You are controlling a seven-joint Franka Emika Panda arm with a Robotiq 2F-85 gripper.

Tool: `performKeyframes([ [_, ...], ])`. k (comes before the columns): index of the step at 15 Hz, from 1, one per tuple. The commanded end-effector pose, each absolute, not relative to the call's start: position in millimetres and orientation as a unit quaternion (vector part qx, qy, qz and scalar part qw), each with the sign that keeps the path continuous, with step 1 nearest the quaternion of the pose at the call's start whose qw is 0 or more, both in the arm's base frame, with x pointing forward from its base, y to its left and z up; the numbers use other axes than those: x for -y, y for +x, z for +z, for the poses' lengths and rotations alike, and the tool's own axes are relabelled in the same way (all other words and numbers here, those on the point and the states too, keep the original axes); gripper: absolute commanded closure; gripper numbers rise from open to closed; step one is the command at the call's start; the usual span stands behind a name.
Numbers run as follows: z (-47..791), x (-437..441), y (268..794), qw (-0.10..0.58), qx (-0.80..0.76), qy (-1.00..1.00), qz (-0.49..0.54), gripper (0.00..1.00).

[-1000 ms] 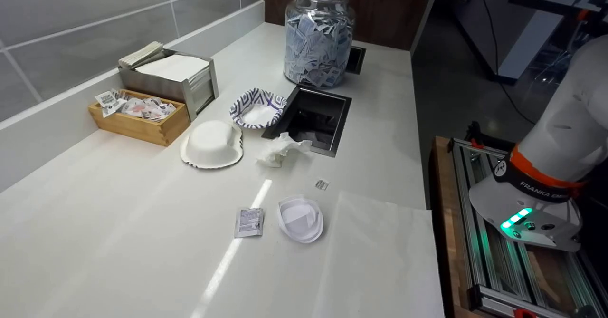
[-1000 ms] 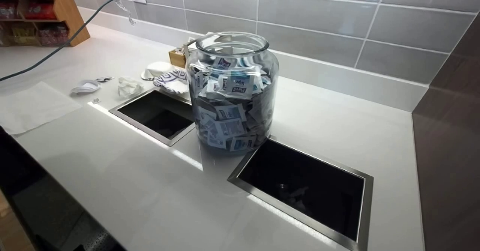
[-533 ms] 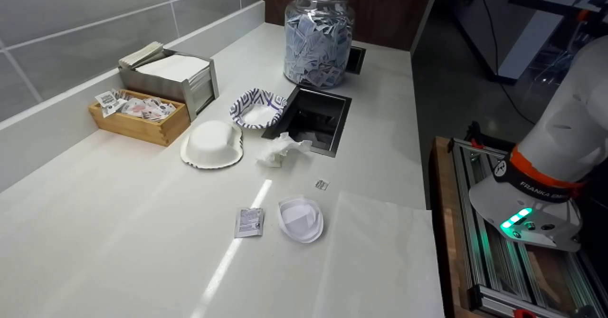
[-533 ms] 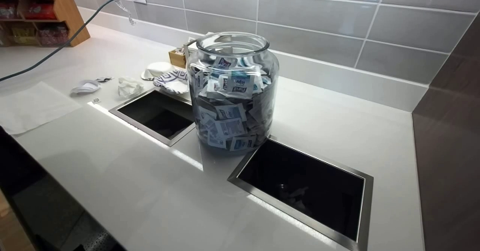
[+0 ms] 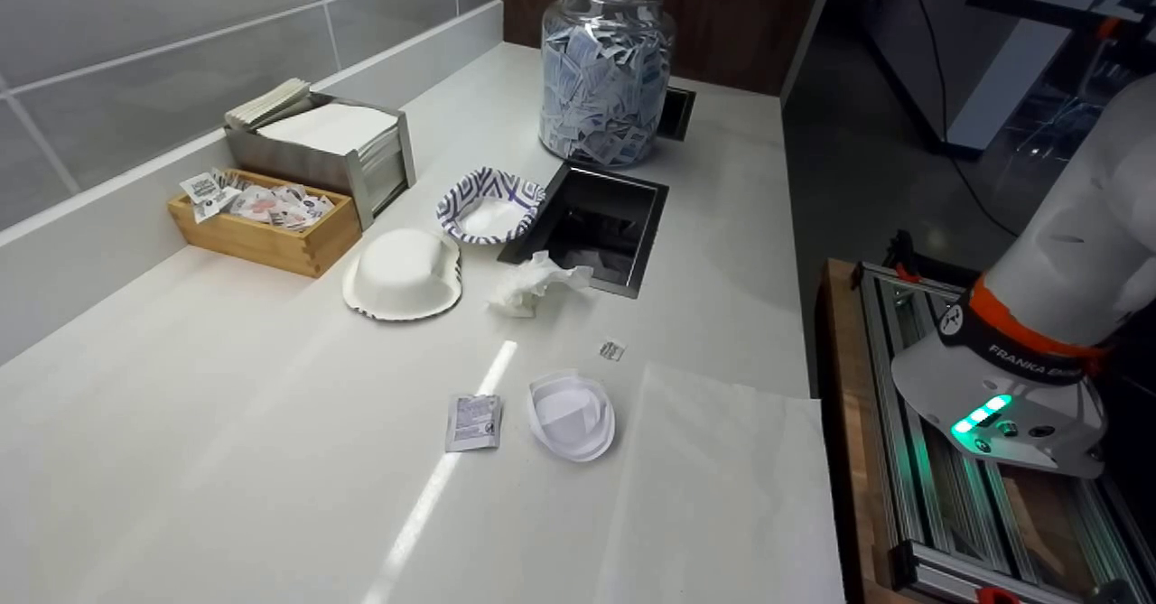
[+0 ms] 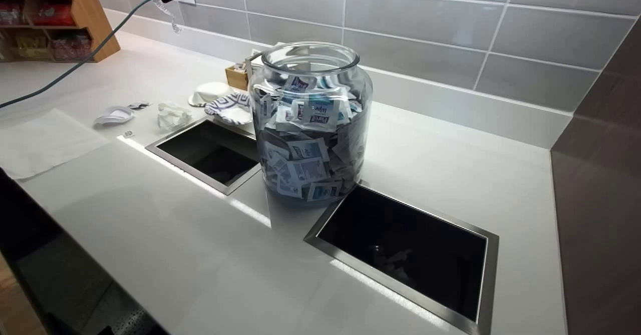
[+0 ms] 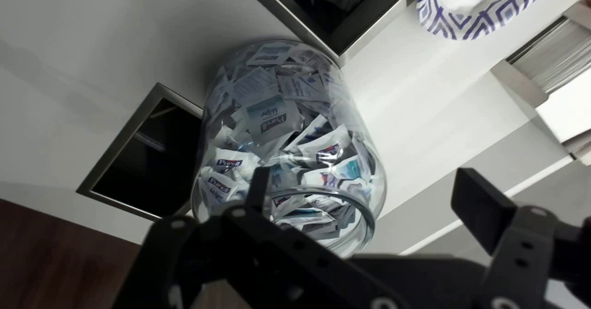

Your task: Pick up one white sachet from the jar and put it on the counter

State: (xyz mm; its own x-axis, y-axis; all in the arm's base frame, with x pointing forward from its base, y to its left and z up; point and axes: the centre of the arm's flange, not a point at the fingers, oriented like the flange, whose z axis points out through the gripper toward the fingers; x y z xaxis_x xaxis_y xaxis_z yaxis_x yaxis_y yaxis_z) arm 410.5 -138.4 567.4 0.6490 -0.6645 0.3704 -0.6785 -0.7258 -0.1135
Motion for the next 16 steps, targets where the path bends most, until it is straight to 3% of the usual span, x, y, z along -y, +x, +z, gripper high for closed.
performKeyframes([
  [1, 574.8, 163.4, 424.0, -0.008, 0.423, 0.888, 0.181, 0.0],
  [16, 573.1, 250.0, 461.1, -0.01, 0.477, 0.872, 0.112, 0.0],
])
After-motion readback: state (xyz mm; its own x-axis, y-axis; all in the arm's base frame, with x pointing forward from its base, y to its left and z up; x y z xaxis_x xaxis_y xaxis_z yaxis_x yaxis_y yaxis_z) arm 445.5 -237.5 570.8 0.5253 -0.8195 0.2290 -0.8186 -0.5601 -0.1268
